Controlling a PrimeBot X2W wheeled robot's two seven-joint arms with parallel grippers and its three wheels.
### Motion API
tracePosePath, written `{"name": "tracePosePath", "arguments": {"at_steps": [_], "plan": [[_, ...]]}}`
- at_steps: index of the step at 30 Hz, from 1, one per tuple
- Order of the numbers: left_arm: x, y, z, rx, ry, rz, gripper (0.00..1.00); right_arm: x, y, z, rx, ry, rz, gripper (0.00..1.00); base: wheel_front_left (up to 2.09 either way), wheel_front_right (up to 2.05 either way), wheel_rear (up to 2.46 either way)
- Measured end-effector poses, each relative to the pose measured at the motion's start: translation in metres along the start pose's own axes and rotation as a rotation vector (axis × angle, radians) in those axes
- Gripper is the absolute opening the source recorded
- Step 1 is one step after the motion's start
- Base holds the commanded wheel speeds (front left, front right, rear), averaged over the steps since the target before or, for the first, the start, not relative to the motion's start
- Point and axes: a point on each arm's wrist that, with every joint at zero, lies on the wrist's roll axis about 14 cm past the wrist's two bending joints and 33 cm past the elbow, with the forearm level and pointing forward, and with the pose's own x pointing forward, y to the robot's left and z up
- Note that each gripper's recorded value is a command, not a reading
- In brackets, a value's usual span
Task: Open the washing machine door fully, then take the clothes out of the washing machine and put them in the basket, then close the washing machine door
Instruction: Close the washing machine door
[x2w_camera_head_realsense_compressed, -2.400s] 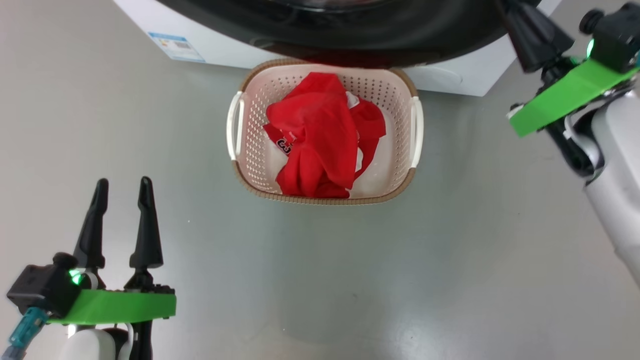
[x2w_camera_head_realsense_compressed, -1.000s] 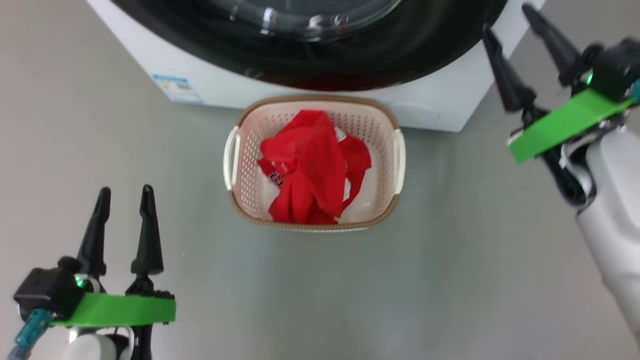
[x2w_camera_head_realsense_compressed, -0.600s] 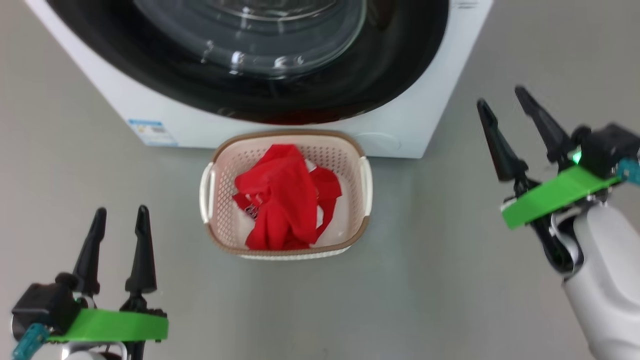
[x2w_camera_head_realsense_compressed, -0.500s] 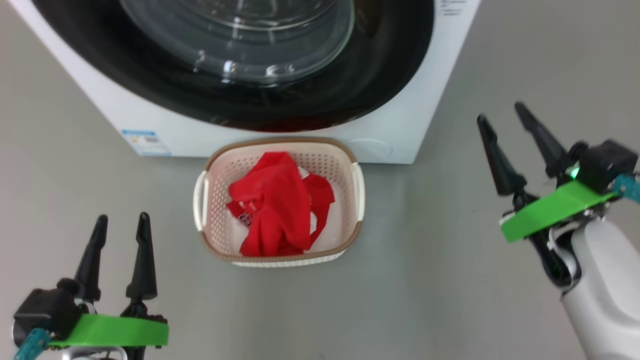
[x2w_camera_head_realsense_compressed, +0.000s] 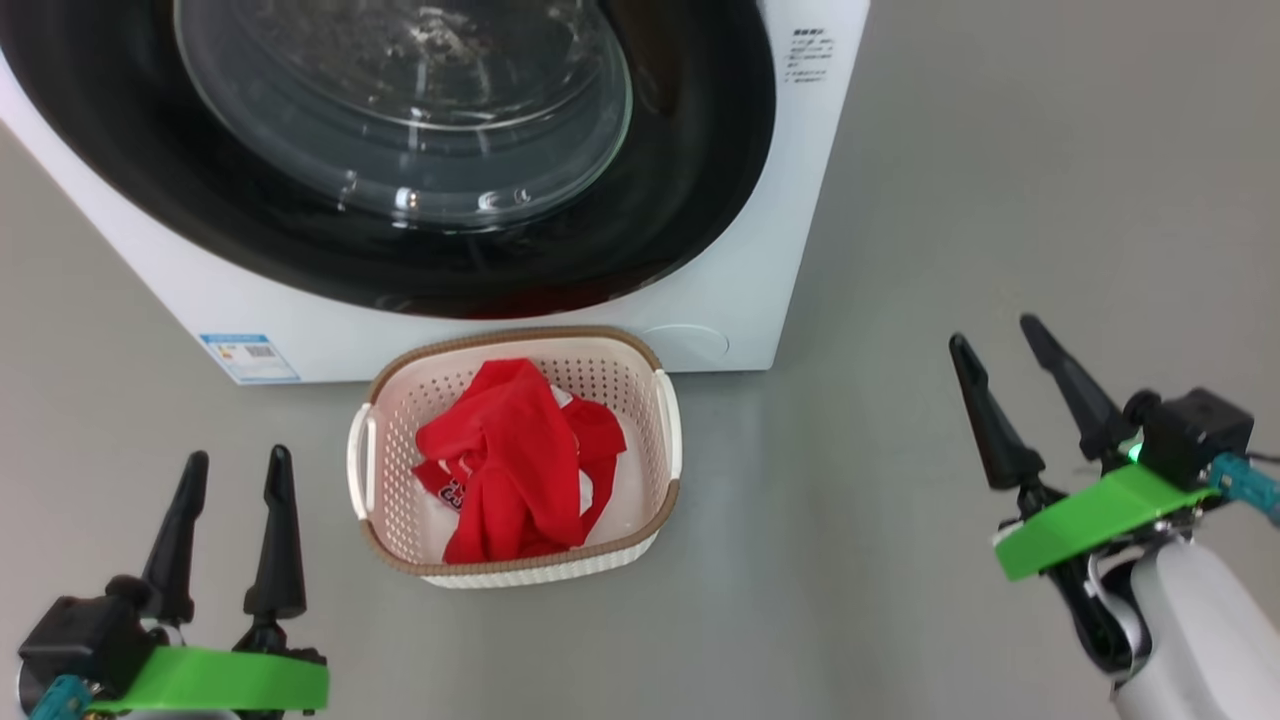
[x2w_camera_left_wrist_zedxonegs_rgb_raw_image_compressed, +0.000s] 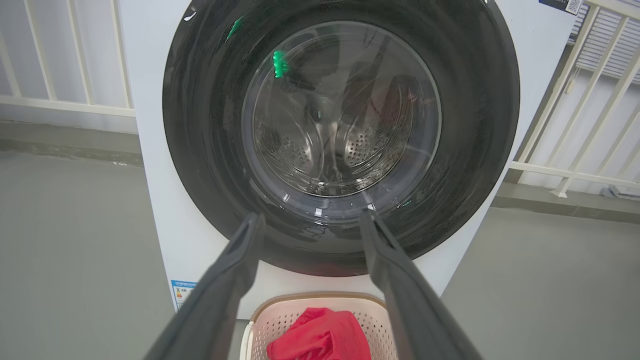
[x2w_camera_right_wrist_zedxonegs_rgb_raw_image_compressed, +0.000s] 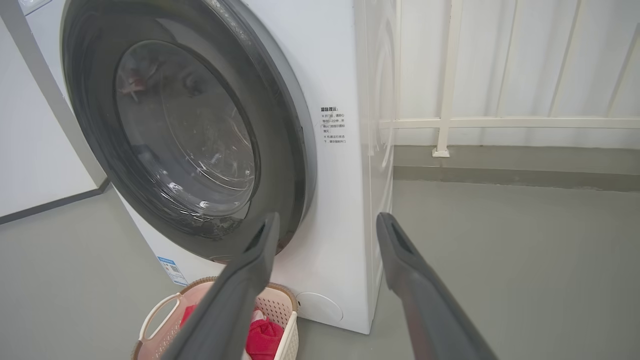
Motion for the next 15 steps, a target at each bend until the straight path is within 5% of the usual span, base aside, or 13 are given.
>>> {"name": "tracePosePath", "arguments": {"at_steps": [15], "plan": [[-0.010,-0.007,0.001,-0.015,0.011,-0.020,1.00,-0.028,-0.006,0.003,0.025,-0.007,-0.055,1.00,0.00,0.00,0.00]]}}
